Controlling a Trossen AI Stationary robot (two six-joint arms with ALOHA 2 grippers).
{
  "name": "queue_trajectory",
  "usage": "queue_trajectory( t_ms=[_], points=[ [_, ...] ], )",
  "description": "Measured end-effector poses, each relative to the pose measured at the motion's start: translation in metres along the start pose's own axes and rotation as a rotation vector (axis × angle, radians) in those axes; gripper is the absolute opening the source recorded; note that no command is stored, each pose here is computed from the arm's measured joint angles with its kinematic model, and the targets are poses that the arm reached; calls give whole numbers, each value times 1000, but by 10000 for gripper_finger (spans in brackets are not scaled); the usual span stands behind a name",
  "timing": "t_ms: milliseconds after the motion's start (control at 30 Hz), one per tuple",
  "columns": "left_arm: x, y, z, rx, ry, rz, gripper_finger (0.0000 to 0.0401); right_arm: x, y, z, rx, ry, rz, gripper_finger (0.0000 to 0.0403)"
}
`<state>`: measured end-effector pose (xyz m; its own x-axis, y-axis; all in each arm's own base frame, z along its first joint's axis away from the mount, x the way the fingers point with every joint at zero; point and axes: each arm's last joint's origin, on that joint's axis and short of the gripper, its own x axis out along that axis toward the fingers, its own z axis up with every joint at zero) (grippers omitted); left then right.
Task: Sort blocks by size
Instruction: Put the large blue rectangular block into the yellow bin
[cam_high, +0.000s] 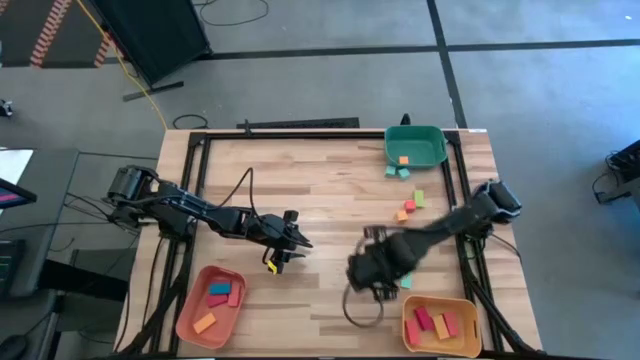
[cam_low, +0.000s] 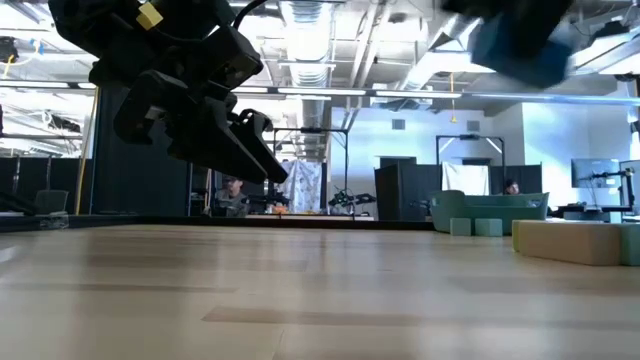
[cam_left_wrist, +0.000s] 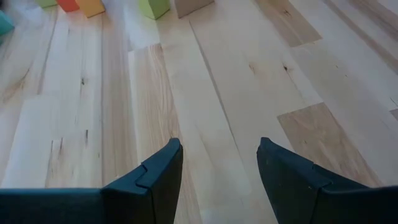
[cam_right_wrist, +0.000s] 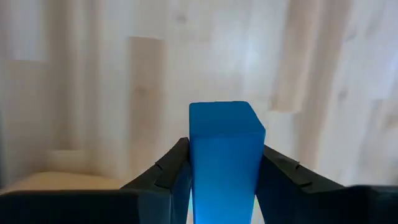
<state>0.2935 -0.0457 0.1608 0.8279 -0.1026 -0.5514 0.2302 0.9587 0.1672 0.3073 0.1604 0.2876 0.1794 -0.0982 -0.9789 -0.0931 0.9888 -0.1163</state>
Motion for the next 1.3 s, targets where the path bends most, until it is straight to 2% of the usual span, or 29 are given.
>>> queue_trajectory(
  t_ms=[200, 667, 1000, 1300],
  points=[
    [0, 0, 0, 3, -1, 0, 197, -16, 42, -18, 124, -1, 68, 166],
    [-1, 2, 11, 38, -112, 23, 197, -31, 109, -73, 402, 41, 80, 166],
    [-3, 4, 23, 70, -234, 53, 197, -4, 138, -115, 573, 78, 25, 169],
    [-4, 11, 25, 72, -277, 50, 197, 15, 150, -132, 691, 75, 37, 187]
  ],
)
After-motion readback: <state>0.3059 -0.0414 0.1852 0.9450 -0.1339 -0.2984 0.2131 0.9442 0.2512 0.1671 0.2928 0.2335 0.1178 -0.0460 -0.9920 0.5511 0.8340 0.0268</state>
